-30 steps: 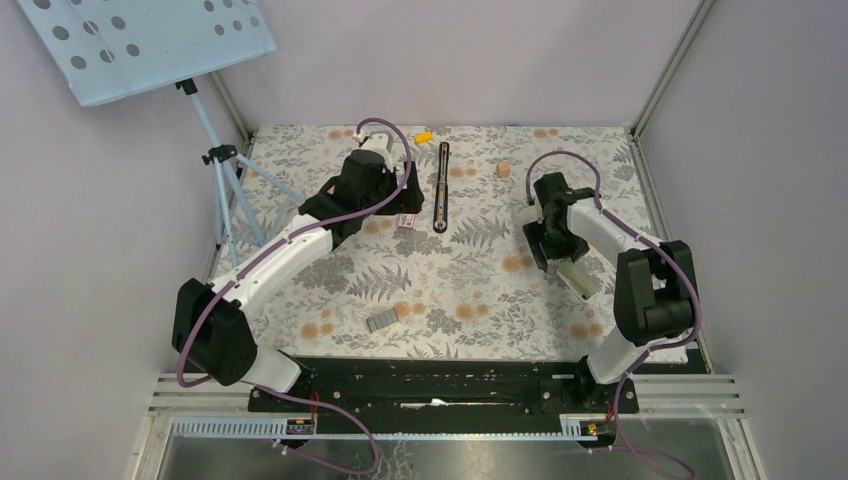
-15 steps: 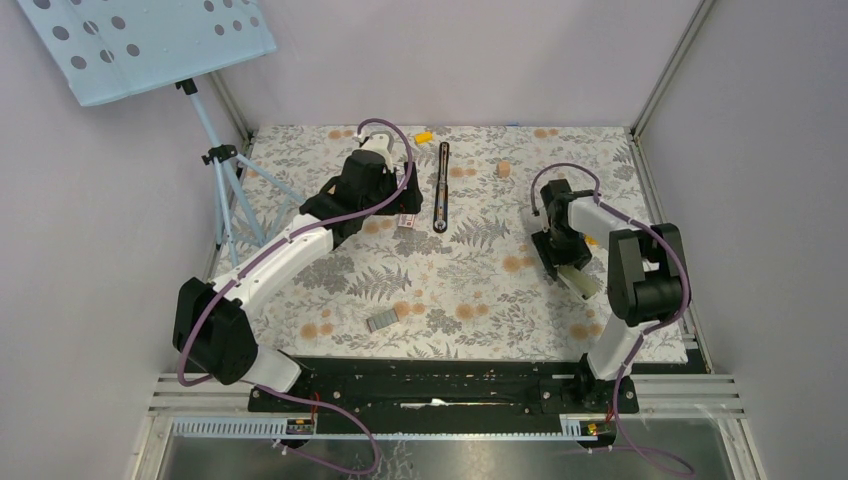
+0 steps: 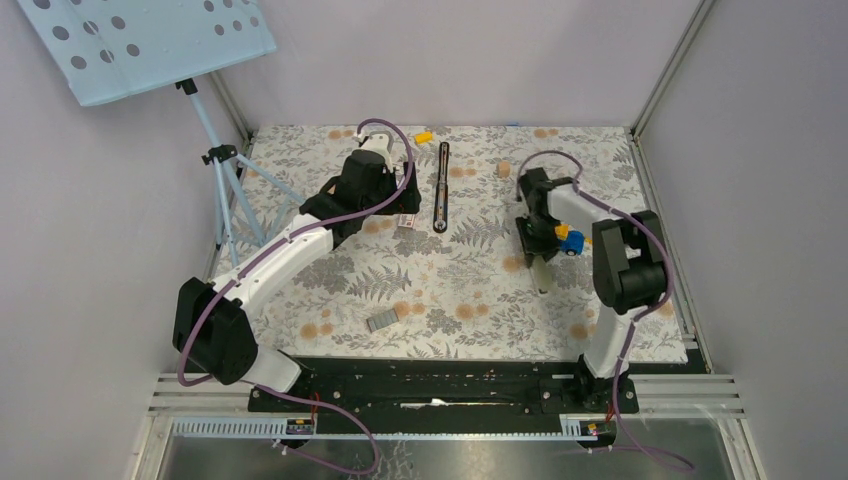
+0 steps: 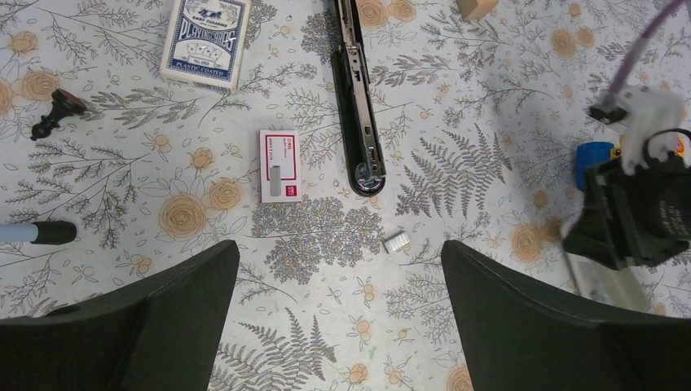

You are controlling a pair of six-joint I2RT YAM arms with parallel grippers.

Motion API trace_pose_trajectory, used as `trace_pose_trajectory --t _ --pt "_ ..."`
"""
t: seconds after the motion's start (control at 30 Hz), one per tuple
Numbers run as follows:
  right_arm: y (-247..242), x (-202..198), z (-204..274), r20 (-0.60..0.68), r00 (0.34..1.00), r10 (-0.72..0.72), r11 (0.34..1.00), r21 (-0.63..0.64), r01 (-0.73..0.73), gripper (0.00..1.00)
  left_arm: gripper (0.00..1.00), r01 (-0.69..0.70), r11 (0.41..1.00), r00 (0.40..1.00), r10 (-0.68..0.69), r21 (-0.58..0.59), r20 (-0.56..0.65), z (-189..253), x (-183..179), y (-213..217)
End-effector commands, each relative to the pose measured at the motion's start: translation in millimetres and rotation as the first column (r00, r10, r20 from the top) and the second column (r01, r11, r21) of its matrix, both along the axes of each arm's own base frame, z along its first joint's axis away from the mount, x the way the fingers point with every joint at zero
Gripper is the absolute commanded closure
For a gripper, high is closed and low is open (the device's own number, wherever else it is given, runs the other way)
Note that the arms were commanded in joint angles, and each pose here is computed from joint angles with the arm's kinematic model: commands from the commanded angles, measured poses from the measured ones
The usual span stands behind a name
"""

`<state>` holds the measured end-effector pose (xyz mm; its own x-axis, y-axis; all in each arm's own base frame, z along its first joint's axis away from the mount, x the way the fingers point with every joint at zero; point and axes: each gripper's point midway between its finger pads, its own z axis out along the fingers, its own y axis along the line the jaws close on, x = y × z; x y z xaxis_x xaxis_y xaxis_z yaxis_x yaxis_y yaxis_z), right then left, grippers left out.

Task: Unload the staples from the stapler

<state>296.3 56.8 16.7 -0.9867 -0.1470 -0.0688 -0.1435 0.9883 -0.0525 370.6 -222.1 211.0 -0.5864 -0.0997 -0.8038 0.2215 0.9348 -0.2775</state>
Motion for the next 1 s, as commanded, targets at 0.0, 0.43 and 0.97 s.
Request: trace_pose_trajectory --t 0.0,0.43,0.97 --pt "84.5 32.5 22.0 0.084 0.996 -0.013 0.995 0.095 0.005 1.00 0.01 -0.022 1.000 0.999 0.022 0.010 0.035 5.2 10.0 4.8" --pt "116.1 67.2 7.7 0.099 0.991 -0.085 0.995 0.054 0.080 0.57 0.01 -0.063 0.997 0.996 0.061 0.046 0.058 7.2 13.4 16.4" --pt "104.7 37.4 36.1 0.150 0.987 -0.055 0.994 0.097 0.041 0.43 0.01 -0.067 0.996 0.997 0.065 0.065 0.036 -2.6 16.0 16.8"
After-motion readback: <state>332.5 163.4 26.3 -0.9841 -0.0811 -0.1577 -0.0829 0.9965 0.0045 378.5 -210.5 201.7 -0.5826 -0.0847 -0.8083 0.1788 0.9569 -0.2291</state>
